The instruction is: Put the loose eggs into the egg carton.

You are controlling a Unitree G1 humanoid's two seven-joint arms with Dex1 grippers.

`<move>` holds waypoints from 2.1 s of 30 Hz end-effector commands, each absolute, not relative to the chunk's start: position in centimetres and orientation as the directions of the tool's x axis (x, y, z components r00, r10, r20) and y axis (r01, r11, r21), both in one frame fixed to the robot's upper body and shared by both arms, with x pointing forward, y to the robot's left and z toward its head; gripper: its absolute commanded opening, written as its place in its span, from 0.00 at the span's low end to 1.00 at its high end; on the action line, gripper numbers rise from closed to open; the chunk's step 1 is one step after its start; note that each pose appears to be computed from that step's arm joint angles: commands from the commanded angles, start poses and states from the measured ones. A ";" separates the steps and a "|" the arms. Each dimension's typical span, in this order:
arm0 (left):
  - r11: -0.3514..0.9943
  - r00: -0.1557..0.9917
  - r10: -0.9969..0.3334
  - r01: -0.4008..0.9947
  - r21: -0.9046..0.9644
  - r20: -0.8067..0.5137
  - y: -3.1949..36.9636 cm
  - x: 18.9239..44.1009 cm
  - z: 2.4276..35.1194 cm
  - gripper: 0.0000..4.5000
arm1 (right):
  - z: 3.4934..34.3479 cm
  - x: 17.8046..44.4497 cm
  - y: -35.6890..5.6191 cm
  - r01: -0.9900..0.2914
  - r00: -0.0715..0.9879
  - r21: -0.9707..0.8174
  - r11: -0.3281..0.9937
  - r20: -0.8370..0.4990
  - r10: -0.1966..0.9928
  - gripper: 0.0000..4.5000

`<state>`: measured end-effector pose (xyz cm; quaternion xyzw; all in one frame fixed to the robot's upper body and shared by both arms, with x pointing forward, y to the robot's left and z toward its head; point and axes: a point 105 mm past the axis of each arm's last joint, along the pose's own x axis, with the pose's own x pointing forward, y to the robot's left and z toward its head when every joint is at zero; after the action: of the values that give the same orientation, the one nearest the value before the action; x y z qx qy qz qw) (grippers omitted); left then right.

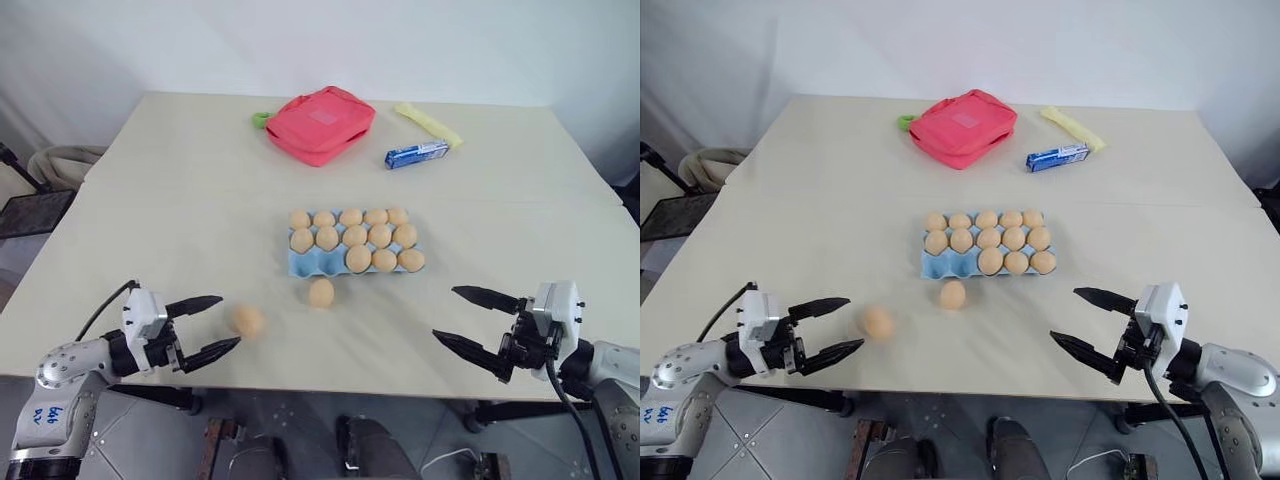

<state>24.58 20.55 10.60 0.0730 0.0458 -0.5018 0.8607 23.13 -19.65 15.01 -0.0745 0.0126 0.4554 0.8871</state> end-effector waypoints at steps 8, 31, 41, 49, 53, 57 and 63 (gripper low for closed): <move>0.450 0.466 -0.871 0.884 0.125 -0.158 19.5 27.5 9.4 1.00 | 15.7 23.3 -19.2 -0.799 0.597 -0.152 0.582 -0.079 0.798 0.99; 0.436 0.441 -0.897 0.868 0.237 0.034 15.1 32.0 14.4 0.53 | 16.0 23.7 -19.3 -0.771 0.631 -0.171 0.613 -0.081 0.771 1.00; 0.348 0.356 -0.934 0.905 0.246 0.016 10.2 34.5 16.5 0.53 | 15.5 23.7 -19.8 -0.759 0.646 -0.177 0.627 -0.080 0.759 1.00; 0.300 0.311 -0.950 0.927 0.225 -0.013 6.1 36.6 15.5 0.53 | 15.2 23.4 -19.7 -0.743 0.663 -0.179 0.645 -0.065 0.746 1.00; 0.299 0.309 -0.951 0.926 0.230 -0.007 5.1 37.2 15.1 0.53 | 14.9 23.1 -19.8 -0.731 0.677 -0.178 0.659 -0.061 0.734 1.00; 0.319 0.328 -0.945 0.920 0.226 -0.006 4.7 37.7 14.9 0.53 | 14.8 22.7 -20.0 -0.714 0.694 -0.179 0.676 -0.056 0.718 1.00; 0.303 0.318 -0.948 0.922 0.239 -0.023 4.3 37.6 14.7 0.80 | 14.7 22.6 -19.9 -0.706 0.702 -0.176 0.686 -0.054 0.710 1.00</move>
<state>37.62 4.83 13.57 0.0918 -0.0428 -0.5753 0.8117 22.81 -19.97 13.58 -0.0814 0.0158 0.3897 0.9172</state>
